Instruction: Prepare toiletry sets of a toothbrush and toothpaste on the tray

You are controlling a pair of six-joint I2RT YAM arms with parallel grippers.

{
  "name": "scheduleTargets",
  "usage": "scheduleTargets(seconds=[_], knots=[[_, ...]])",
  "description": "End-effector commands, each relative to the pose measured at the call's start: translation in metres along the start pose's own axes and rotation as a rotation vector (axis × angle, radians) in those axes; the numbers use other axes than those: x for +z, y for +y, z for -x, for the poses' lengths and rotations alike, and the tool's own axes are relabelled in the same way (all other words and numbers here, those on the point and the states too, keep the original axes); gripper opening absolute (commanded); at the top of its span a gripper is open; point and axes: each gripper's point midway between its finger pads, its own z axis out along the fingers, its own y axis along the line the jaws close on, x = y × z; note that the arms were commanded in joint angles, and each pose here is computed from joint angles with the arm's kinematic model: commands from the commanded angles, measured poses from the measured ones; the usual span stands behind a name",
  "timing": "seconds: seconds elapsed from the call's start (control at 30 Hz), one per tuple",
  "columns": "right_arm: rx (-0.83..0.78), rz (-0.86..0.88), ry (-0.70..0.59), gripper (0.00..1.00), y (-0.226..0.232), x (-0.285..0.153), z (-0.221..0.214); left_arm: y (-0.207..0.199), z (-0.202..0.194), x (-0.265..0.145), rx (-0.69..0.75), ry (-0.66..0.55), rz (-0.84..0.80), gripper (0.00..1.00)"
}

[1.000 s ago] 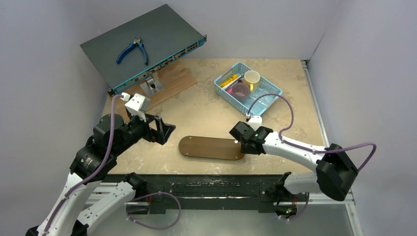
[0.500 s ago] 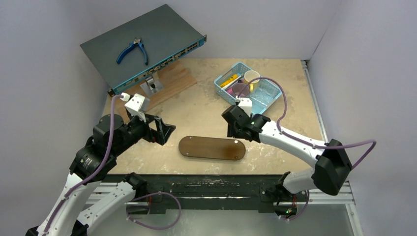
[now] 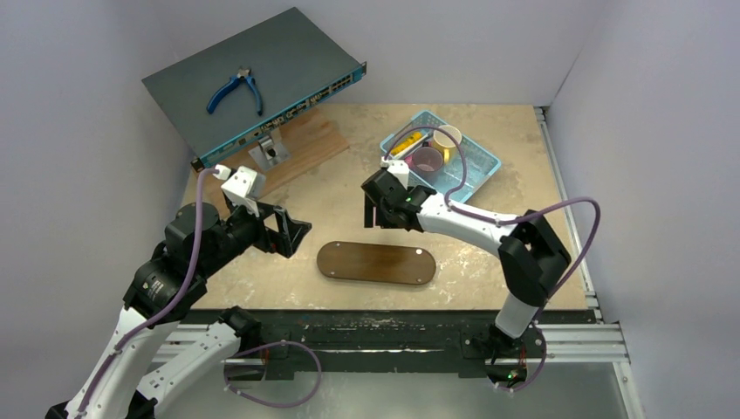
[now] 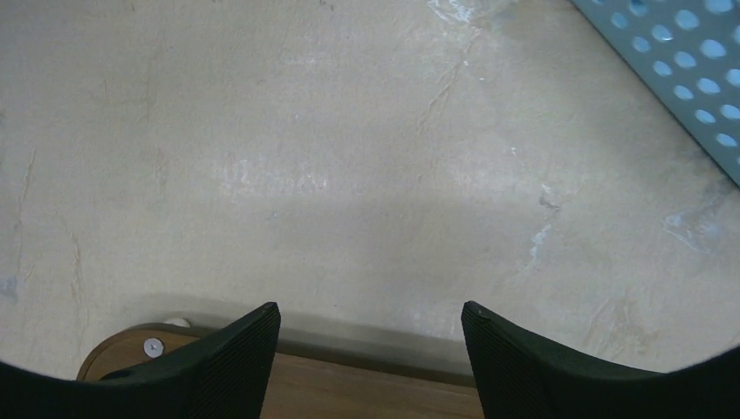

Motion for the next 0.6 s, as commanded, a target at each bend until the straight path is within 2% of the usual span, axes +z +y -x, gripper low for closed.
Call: scheduleTargets(seconds=[0.0, 0.27, 0.57], knots=[[0.024, 0.067, -0.033, 0.8, 0.026, 0.007, 0.018, 0.002, 0.004, 0.0, 0.021, -0.019, 0.006, 0.98], [-0.015, 0.037, 0.03, 0.83, 0.025, 0.033, -0.005, 0.002, 0.004, 0.0, 0.023, -0.017, 0.007, 0.98], [-0.036, 0.055, 0.09, 0.83, 0.022, 0.04, -0.029, 0.002, 0.003, 0.001, 0.023, -0.013, 0.008, 0.98]])
